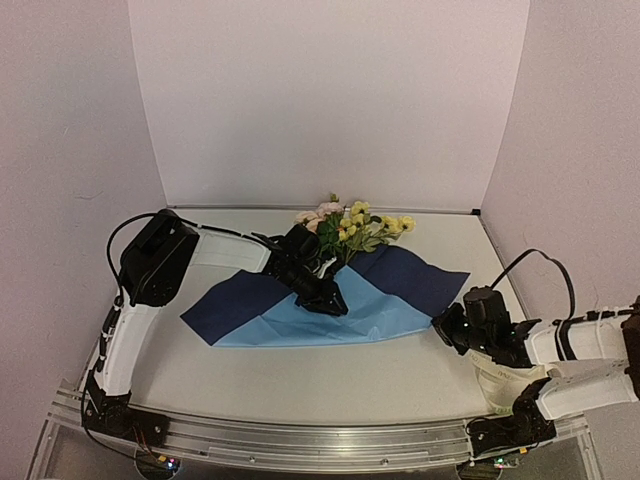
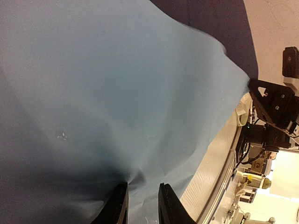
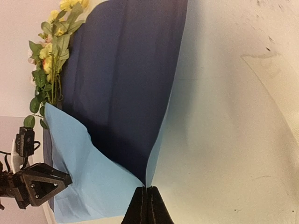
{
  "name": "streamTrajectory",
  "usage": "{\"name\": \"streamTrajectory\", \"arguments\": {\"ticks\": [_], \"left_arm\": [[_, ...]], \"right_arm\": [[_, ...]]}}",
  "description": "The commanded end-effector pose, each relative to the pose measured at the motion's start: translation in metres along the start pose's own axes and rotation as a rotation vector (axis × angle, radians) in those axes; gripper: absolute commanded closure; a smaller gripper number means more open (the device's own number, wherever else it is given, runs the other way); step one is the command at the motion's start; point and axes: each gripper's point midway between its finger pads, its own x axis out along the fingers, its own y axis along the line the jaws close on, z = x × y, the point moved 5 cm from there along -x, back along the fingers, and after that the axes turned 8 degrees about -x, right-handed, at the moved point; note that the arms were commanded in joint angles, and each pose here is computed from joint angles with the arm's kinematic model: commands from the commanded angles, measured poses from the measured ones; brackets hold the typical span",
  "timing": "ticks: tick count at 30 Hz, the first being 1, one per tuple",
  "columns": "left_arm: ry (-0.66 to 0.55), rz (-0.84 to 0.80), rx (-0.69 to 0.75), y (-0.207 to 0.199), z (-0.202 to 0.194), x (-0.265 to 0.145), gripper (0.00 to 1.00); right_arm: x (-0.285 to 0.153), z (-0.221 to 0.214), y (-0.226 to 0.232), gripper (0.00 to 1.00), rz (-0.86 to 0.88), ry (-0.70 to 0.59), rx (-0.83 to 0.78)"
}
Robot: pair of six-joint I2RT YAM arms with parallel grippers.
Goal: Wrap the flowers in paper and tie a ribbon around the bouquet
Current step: Pick up the one-fourth-folded wrapping paper from the center of the board.
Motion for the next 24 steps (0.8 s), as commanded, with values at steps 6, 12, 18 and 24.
{"name": "streamTrajectory", "arguments": {"ticks": [6,12,18,24], "left_arm": [[-0.019,0.023,0.005,0.006,0.006,0.007,0.76],[-0.022,0.014,0.016,0.003,0.006,0.005,0.76],[-0.040,-0.052,0.100,-0.029,0.011,-0.011,0.73],[-0.029,-0.108,0.185,-0.072,0.009,-0.019,0.72]], "right_arm": [[-0.020,0.008,0.053,1.00,0.041,-0.100,-0.202],[-0.023,0.007,0.045,1.00,-0.002,-0.119,-0.191],[-0.023,0.006,0.030,1.00,-0.099,-0.119,-0.182],[-0.020,0.007,0.033,1.00,-0.118,-0.118,-0.175]]}}
